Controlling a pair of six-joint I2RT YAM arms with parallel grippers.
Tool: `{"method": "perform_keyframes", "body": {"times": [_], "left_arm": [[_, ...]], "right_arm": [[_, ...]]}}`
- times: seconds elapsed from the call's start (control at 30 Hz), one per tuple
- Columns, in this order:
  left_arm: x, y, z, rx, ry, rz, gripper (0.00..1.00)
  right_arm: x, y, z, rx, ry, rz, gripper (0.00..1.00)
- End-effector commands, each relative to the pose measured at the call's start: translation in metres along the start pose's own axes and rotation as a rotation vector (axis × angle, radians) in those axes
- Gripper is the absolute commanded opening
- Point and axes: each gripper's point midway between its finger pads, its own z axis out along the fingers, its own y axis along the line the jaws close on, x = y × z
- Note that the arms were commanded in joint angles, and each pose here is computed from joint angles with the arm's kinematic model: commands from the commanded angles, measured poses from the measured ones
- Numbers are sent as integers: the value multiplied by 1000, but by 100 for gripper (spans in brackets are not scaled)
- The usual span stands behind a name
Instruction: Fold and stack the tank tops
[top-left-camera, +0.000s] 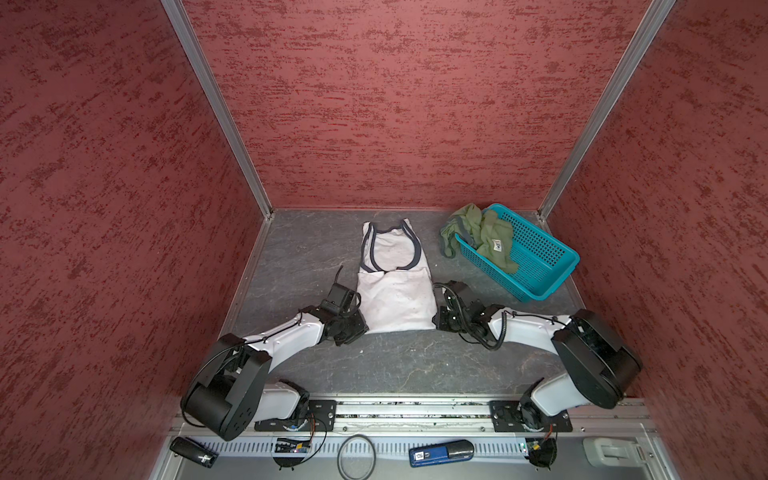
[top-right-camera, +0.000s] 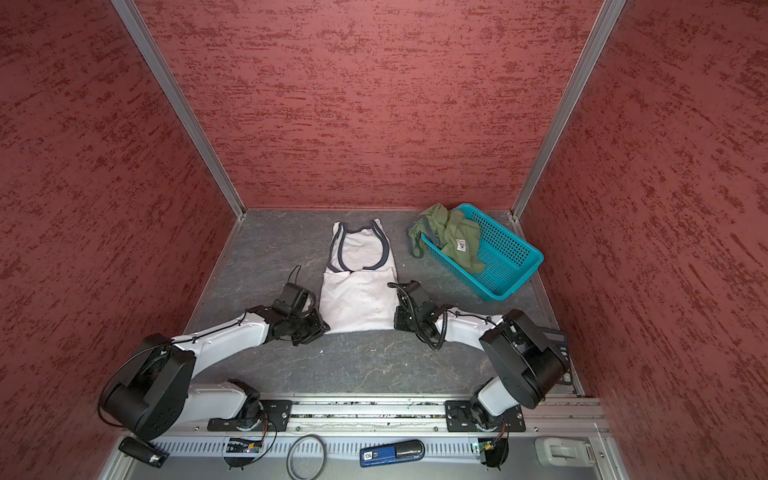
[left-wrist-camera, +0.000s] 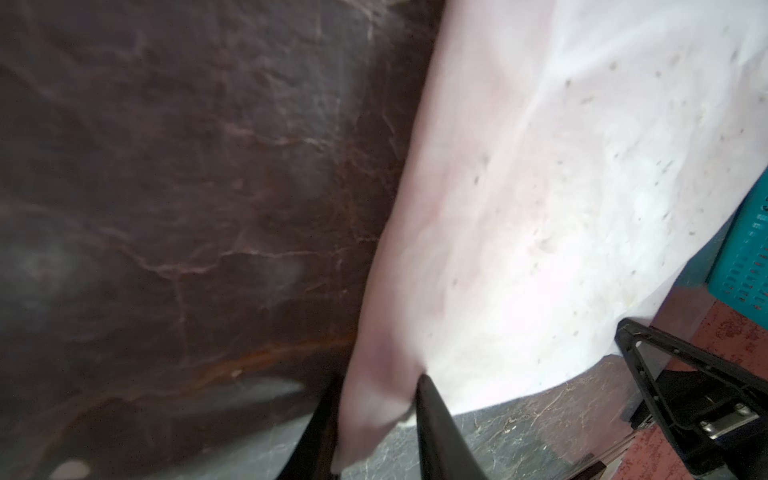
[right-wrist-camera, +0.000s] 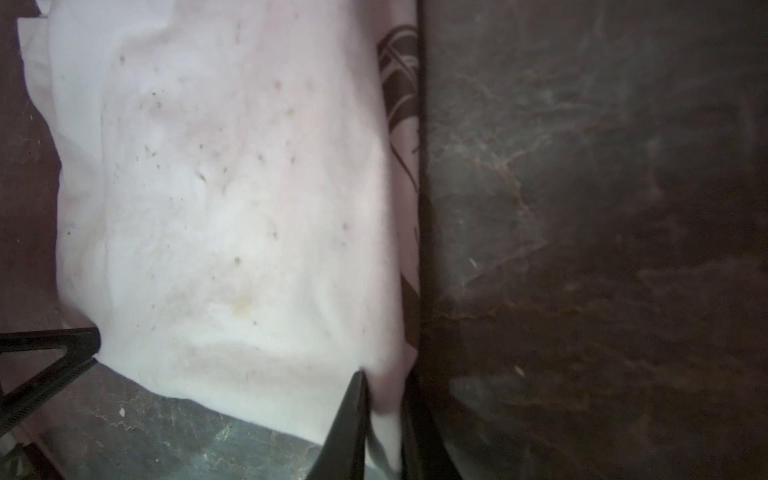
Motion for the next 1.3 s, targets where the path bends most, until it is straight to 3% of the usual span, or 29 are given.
{"method": "perform_keyframes", "body": {"times": [0.0, 0.1, 0.23, 0.47, 0.67, 0.83, 0.93, 1.07, 1.27], "left_arm": [[-1, -10, -4, 6, -16, 31, 18], [2, -15, -16, 1, -41, 56, 7], [13, -16, -35, -7, -64, 77, 0], [52, -21, -73, 30, -69, 106, 0], [69, -64, -128, 184, -89, 153, 0], [40, -111, -183, 292, -209, 186, 2], [12, -132, -192, 339, -221, 151, 2], [-30, -150, -187, 376, -219, 80, 2], [-94, -169, -154, 390, -166, -5, 5]], "right_arm": [[9, -6, -5, 9, 19, 17, 6], [7, 0, -19, -2, -4, 9, 0], [15, -2, -39, 17, -13, 18, 0], [38, 8, -90, -30, -22, 46, 0], [21, 44, -153, -144, -103, 47, 0], [-26, 71, -196, -127, -264, -40, 0], [-61, 90, -206, -109, -338, -100, 0], [-106, 111, -203, -123, -380, -142, 0], [-161, 114, -167, -163, -345, -126, 0]]}}
